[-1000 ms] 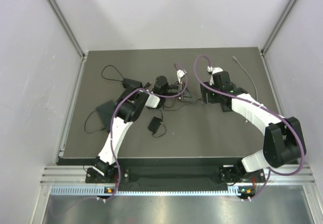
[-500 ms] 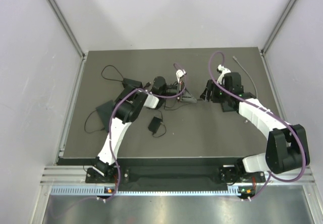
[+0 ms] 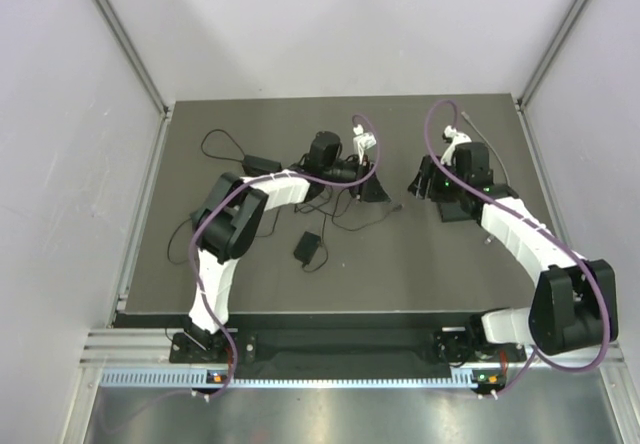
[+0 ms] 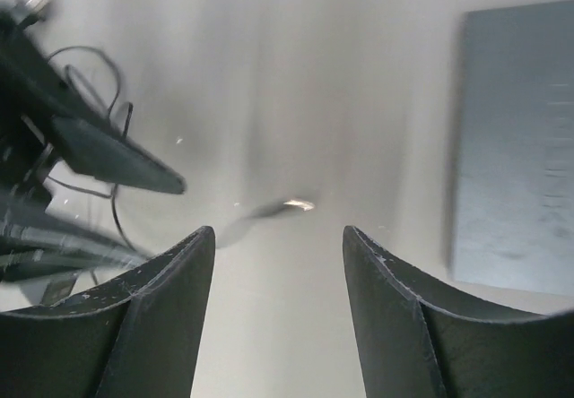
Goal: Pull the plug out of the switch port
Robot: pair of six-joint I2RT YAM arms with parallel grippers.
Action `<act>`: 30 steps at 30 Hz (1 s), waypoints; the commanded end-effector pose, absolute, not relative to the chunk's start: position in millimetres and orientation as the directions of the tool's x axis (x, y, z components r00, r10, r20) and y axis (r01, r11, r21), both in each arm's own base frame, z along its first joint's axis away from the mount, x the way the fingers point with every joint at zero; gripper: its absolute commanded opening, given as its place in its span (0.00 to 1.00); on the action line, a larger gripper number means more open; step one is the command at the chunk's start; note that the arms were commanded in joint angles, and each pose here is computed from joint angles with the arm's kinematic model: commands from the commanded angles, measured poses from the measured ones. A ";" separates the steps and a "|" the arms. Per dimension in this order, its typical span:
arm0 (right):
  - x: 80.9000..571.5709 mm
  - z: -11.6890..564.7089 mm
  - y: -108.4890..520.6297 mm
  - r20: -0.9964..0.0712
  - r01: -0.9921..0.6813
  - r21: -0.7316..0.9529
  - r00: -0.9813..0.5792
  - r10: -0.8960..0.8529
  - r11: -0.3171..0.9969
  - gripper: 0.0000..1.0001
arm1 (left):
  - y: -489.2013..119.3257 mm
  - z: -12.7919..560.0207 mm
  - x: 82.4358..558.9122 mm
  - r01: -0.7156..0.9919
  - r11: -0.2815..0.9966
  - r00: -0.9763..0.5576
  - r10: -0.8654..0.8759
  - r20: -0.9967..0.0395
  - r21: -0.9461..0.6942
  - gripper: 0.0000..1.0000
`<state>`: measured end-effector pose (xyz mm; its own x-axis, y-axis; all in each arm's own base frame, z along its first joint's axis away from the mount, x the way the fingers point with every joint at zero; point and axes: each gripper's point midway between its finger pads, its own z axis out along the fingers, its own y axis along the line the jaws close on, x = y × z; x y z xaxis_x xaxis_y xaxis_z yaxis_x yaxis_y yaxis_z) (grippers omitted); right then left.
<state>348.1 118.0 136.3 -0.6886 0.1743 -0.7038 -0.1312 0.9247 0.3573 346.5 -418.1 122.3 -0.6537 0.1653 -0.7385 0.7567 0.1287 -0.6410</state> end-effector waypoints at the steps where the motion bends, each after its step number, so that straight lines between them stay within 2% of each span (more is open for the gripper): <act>1: 361.0 177.3 100.3 -0.774 -0.132 0.326 -0.605 0.185 0.936 0.59 | -402.2 124.5 344.8 0.837 0.184 -0.545 0.205 -0.813 -0.515 0.58; 4: 363.7 179.8 96.7 -0.776 -0.139 0.336 -0.602 0.190 0.932 0.61 | -396.4 149.1 349.9 0.868 0.185 -0.486 0.138 -0.863 -0.460 0.62; 8: 369.3 172.7 113.5 -0.756 -0.205 0.385 -0.630 0.179 0.900 0.71 | -381.3 165.2 347.9 0.882 0.258 -0.430 0.099 -0.897 -0.394 0.66; 12: 372.0 162.5 146.5 -0.716 -0.302 0.476 -0.678 0.164 0.826 0.88 | -349.7 197.7 358.6 0.867 0.430 -0.304 0.053 -0.951 -0.253 0.65; 14: 377.5 155.1 157.6 -0.712 -0.326 0.490 -0.684 0.156 0.808 0.94 | -327.1 197.4 369.2 0.801 0.562 -0.265 0.023 -0.964 -0.206 0.65; 15: 376.5 155.3 170.4 -0.713 -0.355 0.493 -0.688 0.136 0.794 1.00 | -316.6 217.6 369.7 0.778 0.602 -0.217 -0.009 -0.976 -0.178 0.65; 16: 377.6 143.1 178.7 -0.693 -0.357 0.500 -0.712 0.116 0.789 1.00 | -298.0 211.0 378.1 0.700 0.694 -0.210 -0.021 -0.978 -0.165 0.64; 18: 377.4 142.8 206.0 -0.692 -0.416 0.508 -0.719 0.069 0.755 1.00 | -281.0 235.1 379.3 0.649 0.747 -0.129 -0.080 -0.988 -0.146 0.64; 19: 378.6 131.6 215.4 -0.674 -0.419 0.516 -0.737 0.053 0.747 1.00 | -265.9 227.5 383.6 0.581 0.801 -0.124 -0.087 -0.988 -0.144 0.64; 26: 384.9 116.9 266.3 -0.676 -0.494 0.550 -0.737 0.012 0.674 1.00 | -230.9 230.3 394.4 0.405 0.897 -0.098 -0.149 -0.984 -0.176 0.63; 30: 378.1 104.9 282.4 -0.666 -0.511 0.545 -0.745 -0.027 0.664 1.00 | -223.8 227.9 394.3 0.377 0.907 -0.095 -0.164 -0.982 -0.188 0.63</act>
